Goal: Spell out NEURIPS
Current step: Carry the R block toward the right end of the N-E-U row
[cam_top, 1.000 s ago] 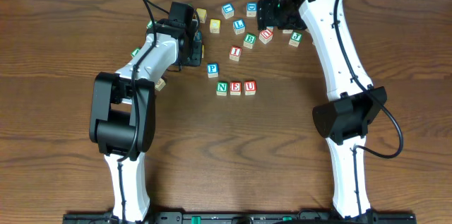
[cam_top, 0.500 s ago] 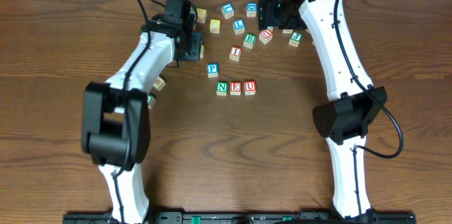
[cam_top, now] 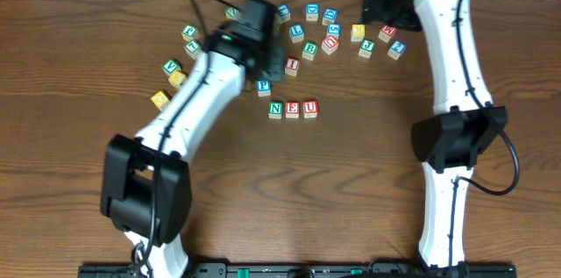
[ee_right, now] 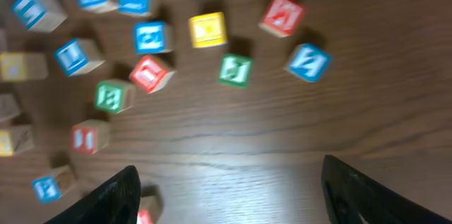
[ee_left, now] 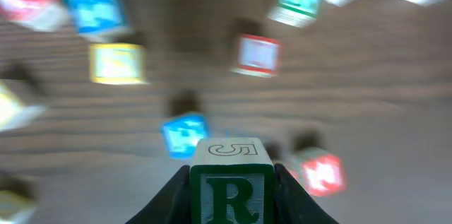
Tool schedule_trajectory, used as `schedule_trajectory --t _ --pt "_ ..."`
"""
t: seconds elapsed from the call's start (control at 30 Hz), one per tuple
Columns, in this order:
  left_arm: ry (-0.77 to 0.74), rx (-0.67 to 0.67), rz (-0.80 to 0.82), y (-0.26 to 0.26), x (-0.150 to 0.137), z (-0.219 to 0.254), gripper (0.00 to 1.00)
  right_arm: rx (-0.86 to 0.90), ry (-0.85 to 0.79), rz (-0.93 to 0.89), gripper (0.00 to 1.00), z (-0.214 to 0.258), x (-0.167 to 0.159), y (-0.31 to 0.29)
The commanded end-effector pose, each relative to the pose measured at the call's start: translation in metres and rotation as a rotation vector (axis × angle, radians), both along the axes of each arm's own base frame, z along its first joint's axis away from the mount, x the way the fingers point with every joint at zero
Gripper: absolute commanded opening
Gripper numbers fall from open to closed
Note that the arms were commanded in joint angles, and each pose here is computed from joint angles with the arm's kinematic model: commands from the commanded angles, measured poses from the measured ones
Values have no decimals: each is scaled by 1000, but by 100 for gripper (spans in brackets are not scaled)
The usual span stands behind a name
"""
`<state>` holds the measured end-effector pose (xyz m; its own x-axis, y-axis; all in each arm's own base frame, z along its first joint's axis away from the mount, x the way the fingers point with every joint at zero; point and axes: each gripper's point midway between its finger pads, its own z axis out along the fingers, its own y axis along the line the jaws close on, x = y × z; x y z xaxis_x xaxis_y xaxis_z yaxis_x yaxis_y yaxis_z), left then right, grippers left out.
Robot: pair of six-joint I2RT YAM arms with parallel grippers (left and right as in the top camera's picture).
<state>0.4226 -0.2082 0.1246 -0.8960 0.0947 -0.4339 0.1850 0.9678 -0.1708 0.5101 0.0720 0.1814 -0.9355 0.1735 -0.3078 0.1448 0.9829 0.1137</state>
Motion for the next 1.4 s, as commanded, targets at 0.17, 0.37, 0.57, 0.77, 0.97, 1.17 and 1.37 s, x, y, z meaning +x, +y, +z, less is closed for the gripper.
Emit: schedule_trajectory --t 0.17,0.37,0.57,0.77,0.97,1.17,1.37 --pt "34 -35 -74 -77 -47 -6 29 -16 1 -65 77 4 0 -41" --pt "37 7 -134 -107 -66 -25 29 -17 15 -82 78 3 -3 -50" --pt "64 48 -58 -112 -69 -53 29 -20 21 -76 78 3 -4 -50" --pt "69 58 -11 -114 -60 -77 29 -23 21 -69 78 3 -4 -50" --pt "61 51 -12 -119 -55 -89 30 -23 24 -69 78 3 -5 -50" --pt "39 67 24 -115 -49 -91 30 -23 27 -69 78 2 -6 -50" --pt "58 72 59 -115 -48 -108 30 -26 32 -61 78 2 -7 -50"
